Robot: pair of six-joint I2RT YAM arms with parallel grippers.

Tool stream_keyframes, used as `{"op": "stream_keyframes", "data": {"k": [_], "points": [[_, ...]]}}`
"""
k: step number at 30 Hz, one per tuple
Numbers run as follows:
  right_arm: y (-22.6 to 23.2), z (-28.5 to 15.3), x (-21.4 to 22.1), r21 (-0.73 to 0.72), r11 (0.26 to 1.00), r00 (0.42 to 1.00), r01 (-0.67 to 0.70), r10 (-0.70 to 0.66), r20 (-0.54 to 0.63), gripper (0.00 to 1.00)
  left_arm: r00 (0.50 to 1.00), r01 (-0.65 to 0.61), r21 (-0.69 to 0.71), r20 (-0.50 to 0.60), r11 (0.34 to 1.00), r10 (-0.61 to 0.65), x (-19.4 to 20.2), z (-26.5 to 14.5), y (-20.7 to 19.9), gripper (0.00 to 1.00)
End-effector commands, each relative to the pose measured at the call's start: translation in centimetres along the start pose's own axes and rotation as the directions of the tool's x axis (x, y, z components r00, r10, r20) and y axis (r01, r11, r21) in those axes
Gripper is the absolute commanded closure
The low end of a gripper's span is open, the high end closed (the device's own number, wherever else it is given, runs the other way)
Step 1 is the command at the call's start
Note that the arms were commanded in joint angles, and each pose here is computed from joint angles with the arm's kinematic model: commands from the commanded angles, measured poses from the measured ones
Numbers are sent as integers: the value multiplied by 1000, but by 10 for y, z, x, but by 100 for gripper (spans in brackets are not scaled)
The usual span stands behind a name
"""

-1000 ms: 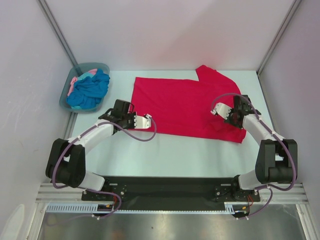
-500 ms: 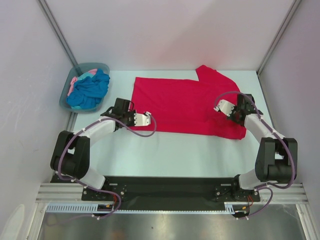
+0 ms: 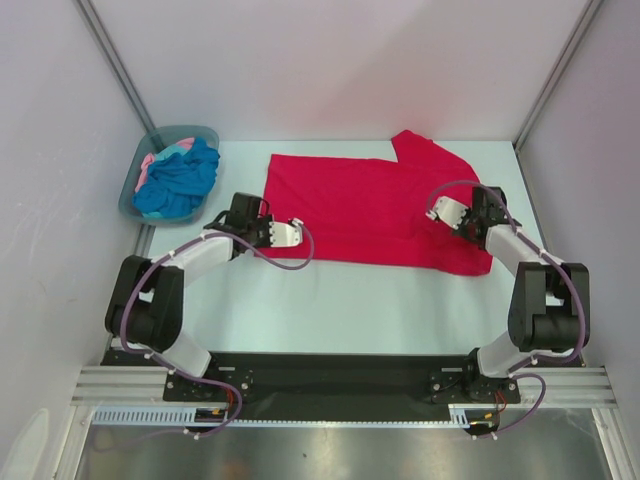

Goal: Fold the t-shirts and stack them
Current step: Fold the tshirt

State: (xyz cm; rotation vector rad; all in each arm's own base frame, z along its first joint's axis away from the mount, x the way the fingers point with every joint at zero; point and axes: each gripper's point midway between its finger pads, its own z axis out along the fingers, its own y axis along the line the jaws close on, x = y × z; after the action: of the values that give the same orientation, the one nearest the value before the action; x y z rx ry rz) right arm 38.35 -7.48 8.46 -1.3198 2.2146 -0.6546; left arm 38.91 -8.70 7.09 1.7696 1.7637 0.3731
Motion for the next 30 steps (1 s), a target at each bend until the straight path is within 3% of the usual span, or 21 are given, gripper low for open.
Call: {"op": "stream_keyframes", "data": {"k": [1, 30], "points": [[-43, -1, -13, 133, 991, 1000, -13, 10, 25, 100, 1000, 12, -72, -1, 997, -12, -1, -4, 28, 100], [-76, 29, -29, 208, 978, 999, 15, -22, 33, 100, 1000, 8, -82, -1, 997, -8, -4, 16, 45, 100]]}}
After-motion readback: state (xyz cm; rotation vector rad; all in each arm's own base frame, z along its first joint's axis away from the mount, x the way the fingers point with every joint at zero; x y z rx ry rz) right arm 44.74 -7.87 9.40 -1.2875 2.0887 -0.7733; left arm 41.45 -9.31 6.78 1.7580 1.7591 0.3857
